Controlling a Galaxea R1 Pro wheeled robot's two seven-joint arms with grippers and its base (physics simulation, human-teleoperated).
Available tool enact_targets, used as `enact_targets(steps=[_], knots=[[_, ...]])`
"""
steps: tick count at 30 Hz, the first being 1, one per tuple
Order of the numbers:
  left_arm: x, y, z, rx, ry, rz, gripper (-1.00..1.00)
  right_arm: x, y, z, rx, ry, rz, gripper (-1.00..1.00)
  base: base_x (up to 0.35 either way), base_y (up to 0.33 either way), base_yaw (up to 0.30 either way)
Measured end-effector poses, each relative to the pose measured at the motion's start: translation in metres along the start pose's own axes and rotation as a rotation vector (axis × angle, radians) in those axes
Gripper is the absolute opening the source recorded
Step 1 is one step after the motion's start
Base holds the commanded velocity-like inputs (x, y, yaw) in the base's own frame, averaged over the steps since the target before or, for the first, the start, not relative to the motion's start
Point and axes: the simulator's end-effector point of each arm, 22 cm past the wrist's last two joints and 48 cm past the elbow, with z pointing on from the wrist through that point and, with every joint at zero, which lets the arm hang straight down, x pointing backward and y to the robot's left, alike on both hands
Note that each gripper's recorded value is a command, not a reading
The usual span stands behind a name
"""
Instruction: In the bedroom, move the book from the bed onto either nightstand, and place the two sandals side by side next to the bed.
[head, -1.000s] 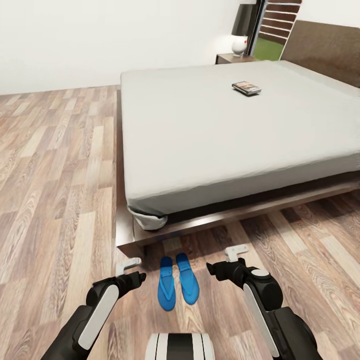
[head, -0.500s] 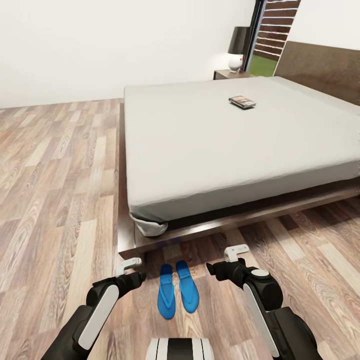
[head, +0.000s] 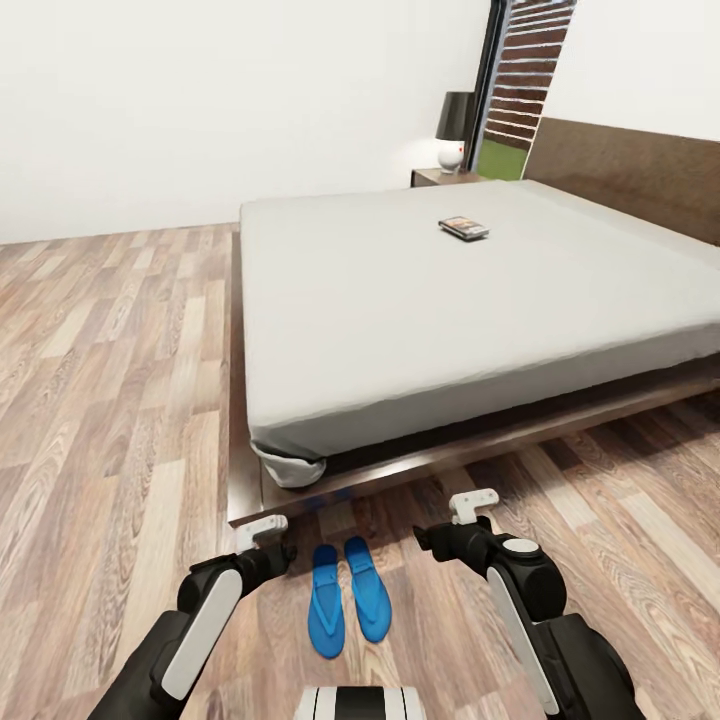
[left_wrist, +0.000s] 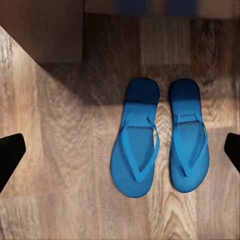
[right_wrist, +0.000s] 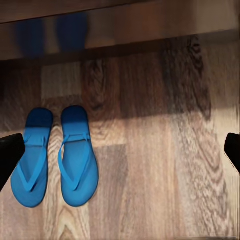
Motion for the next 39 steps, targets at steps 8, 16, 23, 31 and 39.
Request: enact_targets(steps=[8,16,23,31,39], knots=[[-0.010,-0.011,-0.012,0.019,-0.028,0.000,1.00,-0.013,-0.003,-0.012,0.009,-0.032,0.001,1.00,0.000,0.000,-0.254],[-0.020,-0.017,-0.025,0.032,-0.055,0.002,1.00,-0.026,-0.003,-0.025,0.015,-0.063,-0.003,1.00,0.000,0.000,-0.266],[-0.029,-0.022,-0.036,0.041,-0.081,0.005,1.00,-0.037,-0.002,-0.036,0.018,-0.091,-0.009,1.00,0.000,0.000,-0.267],[-0.038,-0.027,-0.048,0.050,-0.108,0.008,1.00,-0.049,-0.005,-0.050,0.028,-0.124,-0.007,1.00,0.000,0.000,-0.268],[-0.045,-0.031,-0.060,0.060,-0.131,0.012,1.00,-0.061,-0.006,-0.064,0.036,-0.156,-0.006,1.00,0.000,0.000,-0.268]])
